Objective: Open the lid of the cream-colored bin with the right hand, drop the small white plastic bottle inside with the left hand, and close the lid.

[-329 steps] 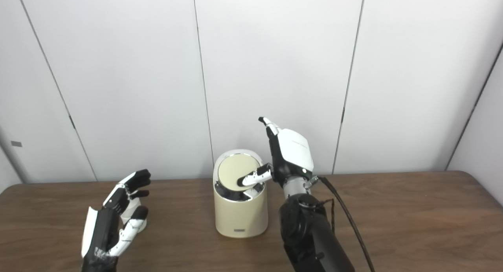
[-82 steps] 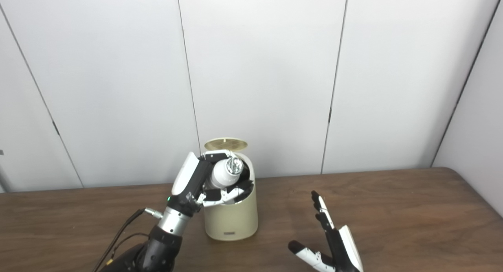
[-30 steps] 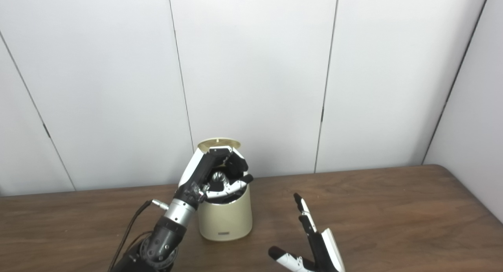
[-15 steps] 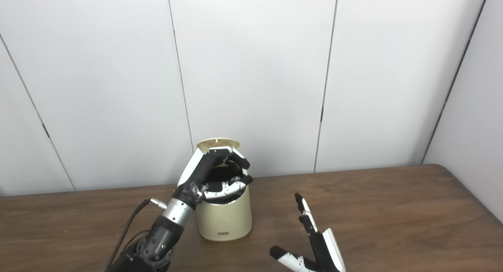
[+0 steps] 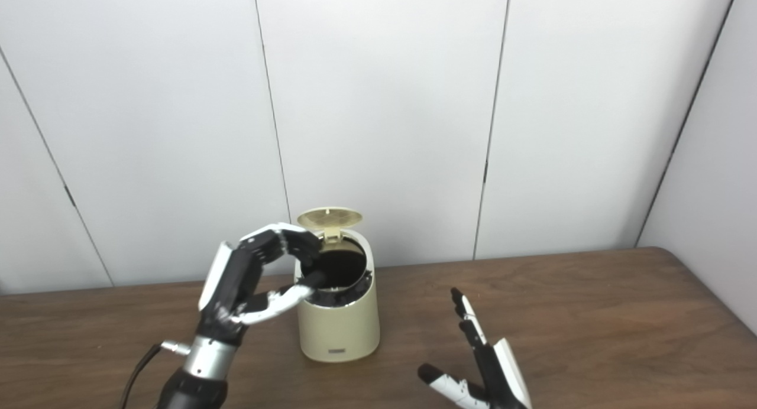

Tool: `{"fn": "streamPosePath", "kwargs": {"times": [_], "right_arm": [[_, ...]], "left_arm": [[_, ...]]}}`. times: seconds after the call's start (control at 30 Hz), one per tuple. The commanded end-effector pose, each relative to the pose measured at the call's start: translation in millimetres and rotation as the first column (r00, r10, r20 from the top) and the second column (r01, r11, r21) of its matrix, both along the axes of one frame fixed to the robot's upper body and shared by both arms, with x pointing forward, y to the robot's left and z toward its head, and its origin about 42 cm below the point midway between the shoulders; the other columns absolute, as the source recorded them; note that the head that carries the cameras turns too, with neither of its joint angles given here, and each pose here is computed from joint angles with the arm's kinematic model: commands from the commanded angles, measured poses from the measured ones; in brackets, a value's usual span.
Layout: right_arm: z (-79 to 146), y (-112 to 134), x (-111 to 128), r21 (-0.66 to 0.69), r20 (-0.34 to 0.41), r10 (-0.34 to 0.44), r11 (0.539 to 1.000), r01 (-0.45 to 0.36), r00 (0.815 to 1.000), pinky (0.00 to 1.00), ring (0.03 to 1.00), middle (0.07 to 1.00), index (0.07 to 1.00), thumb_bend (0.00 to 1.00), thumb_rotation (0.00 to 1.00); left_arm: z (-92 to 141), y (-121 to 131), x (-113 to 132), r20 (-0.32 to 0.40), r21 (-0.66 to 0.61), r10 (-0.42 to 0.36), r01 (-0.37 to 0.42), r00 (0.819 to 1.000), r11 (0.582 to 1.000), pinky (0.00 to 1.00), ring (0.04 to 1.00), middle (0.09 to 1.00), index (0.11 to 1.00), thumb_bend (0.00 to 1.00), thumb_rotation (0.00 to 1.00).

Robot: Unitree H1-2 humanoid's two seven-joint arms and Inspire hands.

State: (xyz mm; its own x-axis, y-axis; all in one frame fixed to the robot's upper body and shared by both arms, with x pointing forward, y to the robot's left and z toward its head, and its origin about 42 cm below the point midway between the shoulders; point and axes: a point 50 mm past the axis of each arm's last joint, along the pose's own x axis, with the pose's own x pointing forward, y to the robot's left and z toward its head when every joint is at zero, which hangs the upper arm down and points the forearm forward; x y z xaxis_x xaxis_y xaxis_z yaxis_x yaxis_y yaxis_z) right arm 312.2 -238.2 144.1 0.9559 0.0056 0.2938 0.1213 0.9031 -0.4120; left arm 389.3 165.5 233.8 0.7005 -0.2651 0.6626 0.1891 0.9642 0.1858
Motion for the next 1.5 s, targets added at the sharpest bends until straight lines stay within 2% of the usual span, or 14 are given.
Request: {"fn": "streamPosePath", "kwargs": {"times": [0.0, 0.2, 0.3, 0.37, 0.43, 0.53, 0.63, 0.73, 0.83, 0.9, 1.0, 1.13, 1.33, 1.47], "right_arm": [[19, -6, 7, 0.003, 0.108, 0.016, 1.0, -0.017, 0.994, 0.93, 0.972, 0.979, 0.984, 1.0, 0.83], [29, -14, 14, -0.033, 0.157, 0.019, 0.999, -0.014, 0.987, 0.9, 0.958, 0.973, 0.98, 1.0, 0.85], [43, -15, 18, -0.038, 0.191, 0.028, 0.999, -0.021, 0.981, 0.9, 0.952, 0.968, 0.973, 1.0, 0.83], [56, -14, 20, -0.061, 0.212, 0.041, 0.998, -0.029, 0.976, 0.9, 0.952, 0.969, 0.975, 1.0, 0.82], [71, -15, 22, -0.126, 0.229, 0.062, 0.991, -0.034, 0.971, 0.92, 0.963, 0.978, 0.983, 1.0, 0.85], [92, -17, 27, -0.232, 0.263, 0.098, 0.972, -0.035, 0.96, 0.91, 0.965, 0.979, 0.981, 1.0, 0.83], [120, -18, 34, -0.358, 0.29, 0.14, 0.933, -0.028, 0.947, 0.83, 0.924, 0.958, 0.961, 0.98, 0.85], [153, -11, 39, -0.424, 0.297, 0.177, 0.905, -0.036, 0.938, 0.83, 0.929, 0.963, 0.96, 0.98, 0.83], [184, 0, 43, -0.5, 0.302, 0.199, 0.866, -0.023, 0.932, 0.81, 0.916, 0.944, 0.945, 0.99, 0.82], [201, 7, 48, -0.551, 0.297, 0.211, 0.834, -0.013, 0.931, 0.77, 0.897, 0.929, 0.934, 1.0, 0.84], [221, 18, 57, -0.593, 0.275, 0.236, 0.805, -0.029, 0.932, 0.78, 0.909, 0.938, 0.934, 0.99, 0.81], [241, 32, 69, -0.663, 0.25, 0.293, 0.746, -0.057, 0.923, 0.75, 0.903, 0.936, 0.927, 0.99, 0.83], [262, 55, 94, -0.729, 0.182, 0.316, 0.678, -0.088, 0.931, 0.75, 0.894, 0.906, 0.901, 1.0, 0.83], [271, 63, 106, -0.757, 0.156, 0.308, 0.647, -0.086, 0.938, 0.8, 0.911, 0.902, 0.907, 1.0, 0.83]], "left_arm": [[21, 10, -8, 0.091, -0.045, 0.014, -0.01, 0.996, 0.999, 0.62, 0.682, 0.677, 0.667, 0.99, 0.55], [20, 32, -29, 0.113, -0.103, 0.088, -0.077, 0.99, 0.992, 0.63, 0.677, 0.667, 0.667, 0.97, 0.58], [13, 46, -35, 0.094, -0.129, 0.149, -0.136, 0.984, 0.982, 0.64, 0.675, 0.67, 0.677, 0.97, 0.55], [4, 56, -35, 0.064, -0.138, 0.206, -0.196, 0.976, 0.971, 0.65, 0.68, 0.69, 0.715, 1.0, 0.58], [-4, 62, -34, 0.028, -0.156, 0.23, -0.223, 0.973, 0.962, 0.65, 0.691, 0.707, 0.745, 0.98, 0.64], [-14, 68, -30, -0.015, -0.149, 0.227, -0.227, 0.974, 0.963, 0.7, 0.731, 0.754, 0.79, 0.88, 0.79], [-24, 73, -24, -0.052, -0.126, 0.23, -0.235, 0.972, 0.964, 0.77, 0.804, 0.827, 0.85, 0.78, 0.92], [-29, 73, -18, -0.072, -0.097, 0.238, -0.245, 0.969, 0.965, 0.8, 0.84, 0.857, 0.876, 0.76, 0.92], [-33, 72, -16, -0.085, -0.089, 0.248, -0.255, 0.965, 0.963, 0.79, 0.826, 0.846, 0.864, 0.76, 0.9], [-34, 72, -16, -0.089, -0.086, 0.25, -0.257, 0.964, 0.963, 0.78, 0.819, 0.841, 0.856, 0.77, 0.89], [-35, 72, -17, -0.089, -0.083, 0.257, -0.264, 0.962, 0.961, 0.76, 0.813, 0.834, 0.848, 0.77, 0.88], [-33, 71, -20, -0.077, -0.082, 0.261, -0.267, 0.962, 0.96, 0.75, 0.805, 0.825, 0.84, 0.76, 0.86], [-29, 69, -24, -0.051, -0.063, 0.254, -0.257, 0.966, 0.964, 0.75, 0.807, 0.82, 0.832, 0.77, 0.84], [-26, 67, -26, -0.035, -0.055, 0.261, -0.262, 0.965, 0.963, 0.74, 0.797, 0.807, 0.82, 0.77, 0.85]]}}
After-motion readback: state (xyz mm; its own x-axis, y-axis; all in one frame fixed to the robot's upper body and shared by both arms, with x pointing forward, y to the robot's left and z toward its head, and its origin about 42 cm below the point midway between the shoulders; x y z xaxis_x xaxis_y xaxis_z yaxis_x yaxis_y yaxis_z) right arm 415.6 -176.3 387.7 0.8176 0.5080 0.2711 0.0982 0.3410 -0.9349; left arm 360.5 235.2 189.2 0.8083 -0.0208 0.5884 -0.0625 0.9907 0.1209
